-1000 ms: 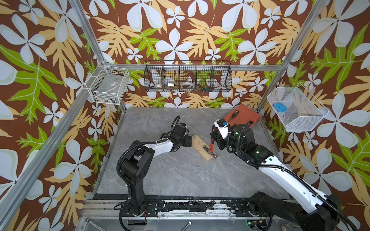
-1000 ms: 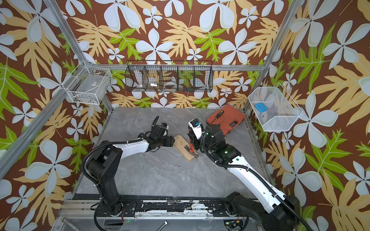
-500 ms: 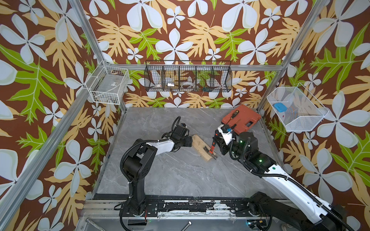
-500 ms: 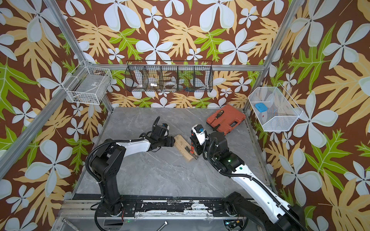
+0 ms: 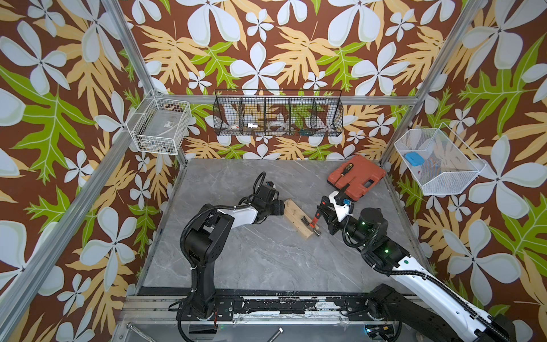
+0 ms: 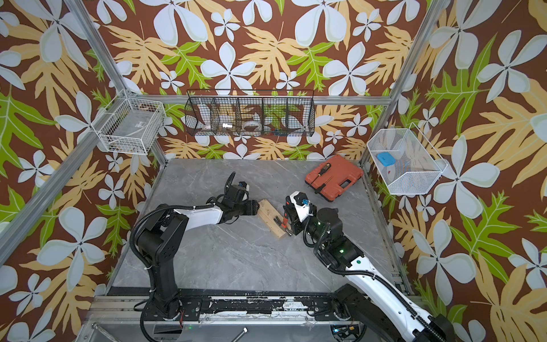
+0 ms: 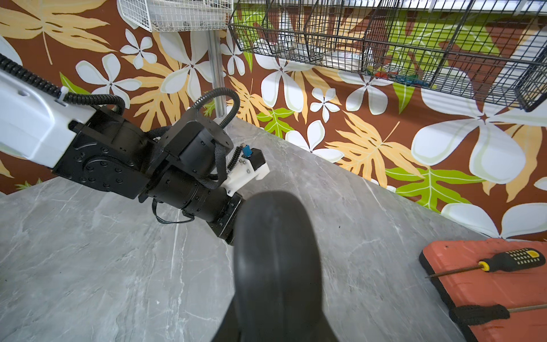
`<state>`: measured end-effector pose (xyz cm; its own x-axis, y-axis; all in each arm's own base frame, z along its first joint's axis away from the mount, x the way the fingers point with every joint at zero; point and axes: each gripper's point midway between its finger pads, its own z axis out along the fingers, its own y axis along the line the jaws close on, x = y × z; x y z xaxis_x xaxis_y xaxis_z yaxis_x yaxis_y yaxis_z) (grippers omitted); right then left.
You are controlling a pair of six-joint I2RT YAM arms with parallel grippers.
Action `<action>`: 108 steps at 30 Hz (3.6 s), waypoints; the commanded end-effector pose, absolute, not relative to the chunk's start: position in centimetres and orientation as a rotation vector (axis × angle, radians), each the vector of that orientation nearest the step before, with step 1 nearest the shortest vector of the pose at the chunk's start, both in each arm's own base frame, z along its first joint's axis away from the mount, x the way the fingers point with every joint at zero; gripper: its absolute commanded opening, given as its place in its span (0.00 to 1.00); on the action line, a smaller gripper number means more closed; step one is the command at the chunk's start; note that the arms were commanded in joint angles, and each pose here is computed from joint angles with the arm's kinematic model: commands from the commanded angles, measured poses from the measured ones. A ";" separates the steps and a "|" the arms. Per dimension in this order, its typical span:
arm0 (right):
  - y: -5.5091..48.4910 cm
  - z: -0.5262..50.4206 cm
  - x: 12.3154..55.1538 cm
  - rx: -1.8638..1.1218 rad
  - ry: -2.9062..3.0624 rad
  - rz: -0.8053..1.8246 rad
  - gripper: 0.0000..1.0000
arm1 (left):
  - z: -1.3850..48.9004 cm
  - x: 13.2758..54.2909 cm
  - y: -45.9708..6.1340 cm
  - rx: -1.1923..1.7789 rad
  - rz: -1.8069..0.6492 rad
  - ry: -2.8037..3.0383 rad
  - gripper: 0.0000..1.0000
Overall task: Use a claw hammer to pull out a nail
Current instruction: Remove the nail from the mounting plate.
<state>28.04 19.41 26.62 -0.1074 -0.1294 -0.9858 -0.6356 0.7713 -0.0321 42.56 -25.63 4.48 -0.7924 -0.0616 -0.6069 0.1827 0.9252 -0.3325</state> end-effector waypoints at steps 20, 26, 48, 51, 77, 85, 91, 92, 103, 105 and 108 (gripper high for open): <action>19.0 27.3 27.6 -0.528 1.551 0.534 0.00 | 0.0 39.5 -22.4 0.058 -0.327 2.621 0.74; 18.6 28.1 27.9 -0.496 1.515 0.509 0.00 | -0.2 39.4 -22.4 0.051 -0.330 2.626 0.73; 17.4 26.6 27.0 -0.442 1.471 0.500 0.00 | -1.8 38.5 -21.7 0.043 -0.312 2.671 0.73; 17.5 26.3 27.1 -0.441 1.480 0.504 0.00 | -1.9 38.4 -21.7 0.043 -0.310 2.674 0.73; 16.9 25.3 26.1 -0.412 1.455 0.499 0.00 | -3.4 37.5 -20.4 0.013 -0.267 2.724 0.73; 16.5 25.2 25.7 -0.397 1.436 0.496 0.00 | -3.8 37.2 -19.7 -0.012 -0.249 2.744 0.73; 16.4 25.0 25.5 -0.395 1.427 0.497 0.00 | -3.9 37.2 -19.5 -0.014 -0.237 2.754 0.73; 16.4 25.0 25.5 -0.395 1.423 0.498 0.00 | -3.9 37.2 -19.5 -0.016 -0.236 2.755 0.73; 16.4 24.9 25.1 -0.395 1.403 0.507 0.00 | -4.2 36.9 -19.2 -0.022 -0.230 2.770 0.73; 16.3 24.8 25.1 -0.396 1.404 0.506 0.00 | -4.2 37.0 -19.2 -0.023 -0.232 2.770 0.73; 16.4 24.8 25.0 -0.398 1.400 0.510 0.00 | -4.3 36.9 -19.2 -0.023 -0.231 2.772 0.73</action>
<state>25.01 16.24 25.70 0.1280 0.1052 -0.9862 -0.5520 0.8337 0.0173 42.46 -25.96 2.66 -0.8134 -0.1325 -0.5664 0.1674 0.8791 -0.4462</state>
